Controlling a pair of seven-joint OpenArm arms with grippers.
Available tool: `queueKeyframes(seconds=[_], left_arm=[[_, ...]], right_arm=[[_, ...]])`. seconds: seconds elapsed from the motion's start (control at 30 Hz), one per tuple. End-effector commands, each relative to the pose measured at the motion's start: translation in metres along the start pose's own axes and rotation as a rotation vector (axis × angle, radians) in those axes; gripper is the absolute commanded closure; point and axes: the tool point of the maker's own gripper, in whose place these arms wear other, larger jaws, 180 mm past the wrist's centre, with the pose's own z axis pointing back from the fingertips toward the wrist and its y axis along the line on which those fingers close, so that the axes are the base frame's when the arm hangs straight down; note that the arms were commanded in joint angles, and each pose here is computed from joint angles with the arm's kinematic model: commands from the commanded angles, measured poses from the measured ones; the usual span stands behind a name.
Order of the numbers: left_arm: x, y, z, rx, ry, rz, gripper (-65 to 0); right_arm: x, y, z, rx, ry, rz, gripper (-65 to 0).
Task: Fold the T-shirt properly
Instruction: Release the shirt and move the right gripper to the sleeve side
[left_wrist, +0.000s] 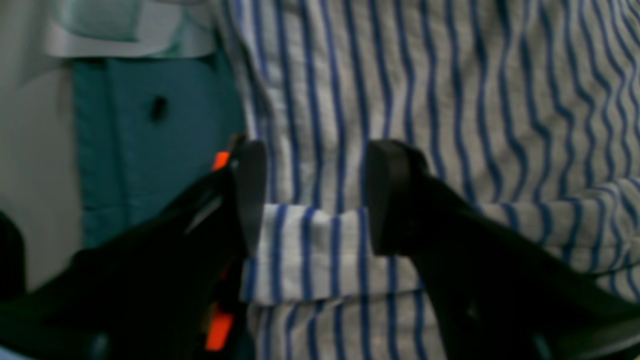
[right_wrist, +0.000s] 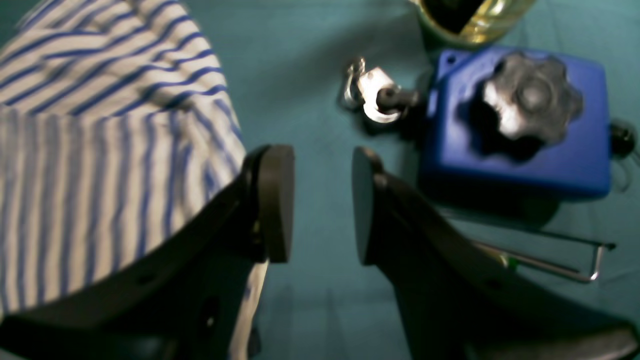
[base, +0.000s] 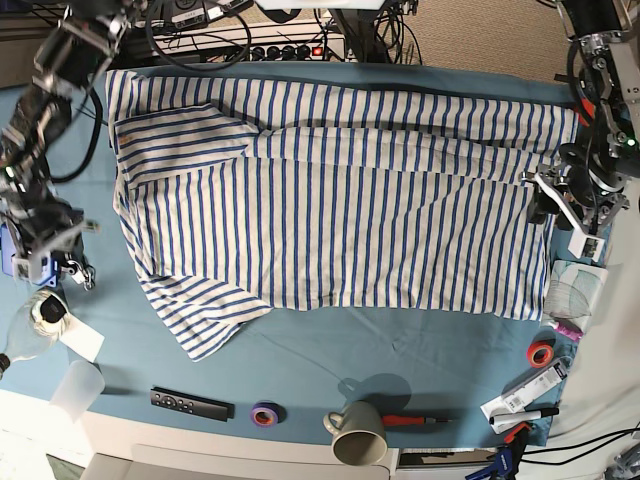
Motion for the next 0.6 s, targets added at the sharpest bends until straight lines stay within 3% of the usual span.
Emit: queueKeyframes(seconds=[0.0,0.17,0.3,0.43,0.57], left_arm=[[0.014,0.004,0.004,0.013,-0.041,-0.018,-32.4],[0.014,0.004,0.004,0.013,-0.040,-0.019,-32.4],[0.011,0.009,0.004,0.041,-0.027,-0.034,-32.4],[0.011,0.010,0.004,0.043,-0.027,-0.035,-32.4],[0.012,0.010,0.004,0.043,-0.028,-0.034,-32.4]], right_arm=[[0.024,-0.003,-0.001,-0.003,-0.052,0.018,-20.1],[0.038,0.016,-0.040,0.054,-0.021,0.020,-20.3],[0.047,0.027,-0.063,0.095,0.007,-0.005,-29.3],[0.050,0.032,-0.081,0.100,0.035,0.010,-29.3],[0.029,0.041,-0.092,0.125,0.125,-0.002,-29.3]])
